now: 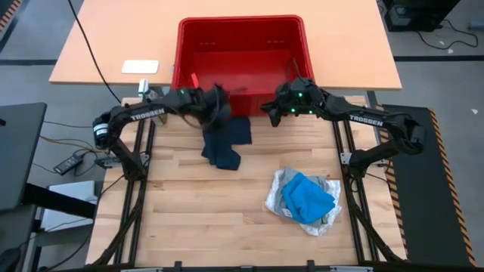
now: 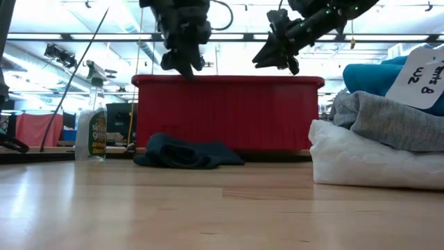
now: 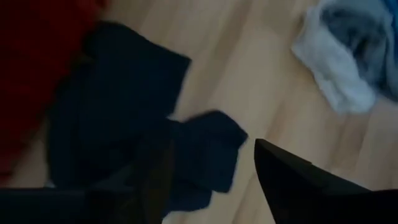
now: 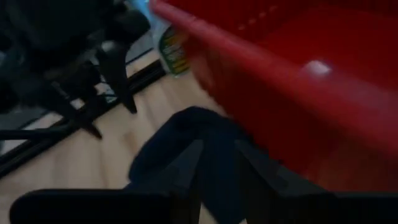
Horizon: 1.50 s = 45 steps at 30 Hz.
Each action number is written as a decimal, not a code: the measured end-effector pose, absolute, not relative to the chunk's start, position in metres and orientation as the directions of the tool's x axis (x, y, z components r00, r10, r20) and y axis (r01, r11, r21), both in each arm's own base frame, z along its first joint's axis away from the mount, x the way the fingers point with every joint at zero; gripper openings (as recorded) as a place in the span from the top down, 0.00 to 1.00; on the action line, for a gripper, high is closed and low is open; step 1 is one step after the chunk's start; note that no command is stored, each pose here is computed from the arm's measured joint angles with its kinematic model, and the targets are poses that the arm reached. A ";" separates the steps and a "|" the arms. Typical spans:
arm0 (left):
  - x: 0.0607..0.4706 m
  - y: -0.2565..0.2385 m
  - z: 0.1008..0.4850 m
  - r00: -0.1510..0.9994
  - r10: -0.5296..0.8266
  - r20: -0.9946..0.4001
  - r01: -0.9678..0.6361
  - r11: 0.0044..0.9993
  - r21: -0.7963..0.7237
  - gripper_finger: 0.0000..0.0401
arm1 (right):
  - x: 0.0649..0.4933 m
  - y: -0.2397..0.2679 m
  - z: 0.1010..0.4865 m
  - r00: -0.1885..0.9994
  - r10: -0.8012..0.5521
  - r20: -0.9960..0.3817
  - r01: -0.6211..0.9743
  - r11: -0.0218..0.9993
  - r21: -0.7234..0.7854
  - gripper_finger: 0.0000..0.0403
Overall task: Fold laundry
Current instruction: Fold the blue shorts on the table
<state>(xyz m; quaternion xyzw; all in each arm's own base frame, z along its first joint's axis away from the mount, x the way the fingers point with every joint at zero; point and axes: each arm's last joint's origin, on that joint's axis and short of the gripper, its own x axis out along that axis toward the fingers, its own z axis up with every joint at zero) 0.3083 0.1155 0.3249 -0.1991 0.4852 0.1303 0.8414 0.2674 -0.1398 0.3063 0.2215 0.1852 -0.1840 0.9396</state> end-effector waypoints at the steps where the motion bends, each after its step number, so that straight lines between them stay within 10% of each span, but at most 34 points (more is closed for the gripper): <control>1: 0.311 0.108 0.319 0.480 0.034 -0.877 -0.408 0.893 -0.189 0.43 | 0.269 -0.137 0.306 0.869 -0.247 -0.429 0.415 0.837 0.357 0.77; 16: 0.304 0.064 0.170 0.497 0.026 -0.867 -0.332 0.929 -0.162 0.48 | 0.288 -0.108 0.294 0.838 -0.237 -0.492 0.437 0.832 0.342 0.77; 22: 0.290 0.005 0.145 0.411 -0.423 -0.808 -0.059 0.872 -0.487 0.59 | 0.289 -0.107 0.294 0.839 -0.245 -0.487 0.428 0.850 0.309 0.77; 27: 0.280 -0.040 0.149 0.299 -0.517 -0.802 -0.059 0.829 -0.556 0.70 | 0.292 -0.107 0.301 0.882 -0.211 -0.421 0.324 0.921 0.218 0.77; 45: 0.211 -0.029 0.214 0.591 0.029 -0.806 -0.578 0.713 -0.398 0.74 | 0.360 -0.089 0.169 0.713 -0.013 -0.701 0.347 0.876 0.336 0.78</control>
